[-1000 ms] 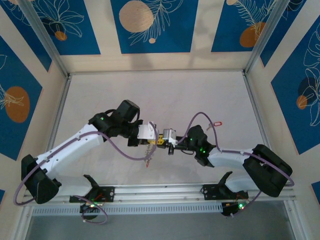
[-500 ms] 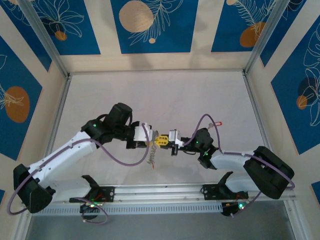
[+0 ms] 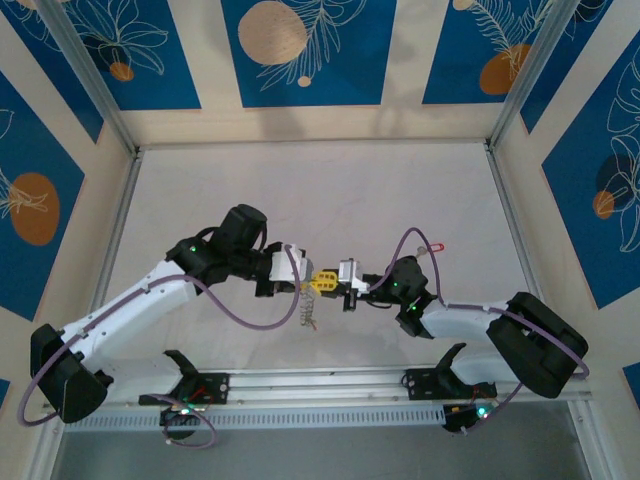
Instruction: Put the keys on the keyring
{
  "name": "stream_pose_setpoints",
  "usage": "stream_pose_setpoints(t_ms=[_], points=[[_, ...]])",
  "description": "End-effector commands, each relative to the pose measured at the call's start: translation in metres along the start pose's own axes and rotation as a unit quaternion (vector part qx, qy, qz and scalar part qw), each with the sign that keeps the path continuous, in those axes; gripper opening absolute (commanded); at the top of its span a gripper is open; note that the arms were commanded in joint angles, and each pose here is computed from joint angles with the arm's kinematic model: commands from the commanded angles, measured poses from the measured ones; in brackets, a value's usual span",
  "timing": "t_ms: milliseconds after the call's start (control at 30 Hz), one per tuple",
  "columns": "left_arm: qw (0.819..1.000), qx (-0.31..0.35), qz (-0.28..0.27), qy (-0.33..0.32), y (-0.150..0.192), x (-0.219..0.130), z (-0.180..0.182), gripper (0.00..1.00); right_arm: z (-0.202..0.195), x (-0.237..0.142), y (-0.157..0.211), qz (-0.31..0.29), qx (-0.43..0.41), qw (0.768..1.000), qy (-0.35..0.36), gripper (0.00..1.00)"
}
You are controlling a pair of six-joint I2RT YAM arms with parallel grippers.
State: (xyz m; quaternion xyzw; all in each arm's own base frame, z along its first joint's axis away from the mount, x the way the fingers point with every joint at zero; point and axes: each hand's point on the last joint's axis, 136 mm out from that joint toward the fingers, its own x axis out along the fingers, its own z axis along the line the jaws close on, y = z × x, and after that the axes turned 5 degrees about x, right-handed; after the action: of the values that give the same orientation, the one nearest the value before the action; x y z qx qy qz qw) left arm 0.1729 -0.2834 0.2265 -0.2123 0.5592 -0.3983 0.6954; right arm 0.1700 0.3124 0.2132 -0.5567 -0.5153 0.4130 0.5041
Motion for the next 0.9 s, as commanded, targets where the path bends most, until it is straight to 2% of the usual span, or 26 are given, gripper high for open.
stream_pose_setpoints(t_ms=[0,200,400,567,667,700,733,800,867], points=[[0.999,0.007,-0.036,0.007,-0.011,0.000,-0.001,0.09,-0.001,0.004,-0.017,-0.027,-0.019,0.999,-0.005,0.00],[0.997,0.010,-0.074,0.014,-0.021,0.002,-0.002,0.01,-0.004,0.005,-0.011,-0.021,-0.014,1.000,0.002,0.00],[0.998,0.009,-0.067,0.019,-0.015,0.006,-0.004,0.00,-0.007,0.005,-0.012,-0.025,-0.011,1.000,0.013,0.01],[0.999,0.025,-0.029,0.001,-0.002,0.005,-0.003,0.00,-0.017,-0.001,-0.003,-0.006,-0.017,0.998,0.054,0.21],[0.999,0.050,0.002,-0.019,0.008,0.003,0.000,0.00,-0.022,-0.008,0.013,0.043,-0.021,0.996,0.073,0.26],[0.998,0.057,0.017,-0.028,0.012,0.003,0.001,0.00,-0.025,-0.010,0.018,0.062,-0.016,0.994,0.084,0.31],[0.997,0.062,0.025,-0.036,0.015,0.003,0.003,0.00,-0.031,-0.013,0.023,0.077,-0.002,0.992,0.099,0.36],[0.995,0.067,0.040,-0.054,0.020,0.003,0.008,0.00,-0.042,-0.024,0.028,0.088,0.031,0.988,0.126,0.40],[0.995,0.064,0.048,-0.064,0.022,0.003,0.013,0.00,-0.054,-0.039,0.030,0.082,0.082,0.980,0.161,0.51]])
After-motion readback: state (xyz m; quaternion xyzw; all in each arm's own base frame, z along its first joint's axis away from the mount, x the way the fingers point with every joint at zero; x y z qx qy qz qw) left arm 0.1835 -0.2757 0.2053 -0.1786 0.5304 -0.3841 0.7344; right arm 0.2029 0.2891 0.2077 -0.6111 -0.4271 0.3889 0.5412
